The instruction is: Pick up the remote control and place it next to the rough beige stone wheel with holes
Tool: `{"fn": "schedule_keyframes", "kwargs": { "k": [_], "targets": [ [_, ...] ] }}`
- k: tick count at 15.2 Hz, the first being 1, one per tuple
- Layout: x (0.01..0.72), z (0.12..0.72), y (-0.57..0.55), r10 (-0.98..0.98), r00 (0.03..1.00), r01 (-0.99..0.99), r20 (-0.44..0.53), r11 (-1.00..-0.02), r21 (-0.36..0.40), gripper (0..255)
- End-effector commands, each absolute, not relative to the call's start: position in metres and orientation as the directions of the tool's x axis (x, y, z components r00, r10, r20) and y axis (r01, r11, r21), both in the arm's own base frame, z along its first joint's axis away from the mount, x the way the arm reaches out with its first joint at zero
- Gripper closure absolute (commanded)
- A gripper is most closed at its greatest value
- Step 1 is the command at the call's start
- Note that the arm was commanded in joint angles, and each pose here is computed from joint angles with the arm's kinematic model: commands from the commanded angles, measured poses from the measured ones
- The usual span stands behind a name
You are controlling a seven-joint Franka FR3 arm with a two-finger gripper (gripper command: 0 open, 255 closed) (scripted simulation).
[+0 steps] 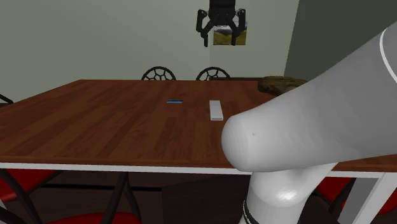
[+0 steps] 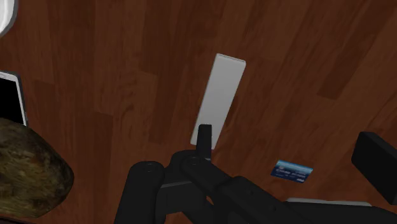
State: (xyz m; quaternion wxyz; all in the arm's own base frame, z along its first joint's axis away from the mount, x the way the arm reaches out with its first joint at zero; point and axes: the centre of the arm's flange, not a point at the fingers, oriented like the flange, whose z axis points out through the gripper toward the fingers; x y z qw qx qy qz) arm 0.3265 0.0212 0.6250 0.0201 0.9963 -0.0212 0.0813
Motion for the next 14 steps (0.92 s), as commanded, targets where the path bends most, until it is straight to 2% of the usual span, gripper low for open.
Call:
{"fn": "schedule_keyframes", "kwargs": {
  "k": [1, 14],
  "targets": [
    [0.327, 0.625, 0.021, -0.039, 0.986, -0.046, 0.163, -0.998, 0.037, 0],
    [0.434, 0.486, -0.010, -0.068, 0.995, -0.070, 0.077, -0.997, 0.025, 0]
  ]
}}
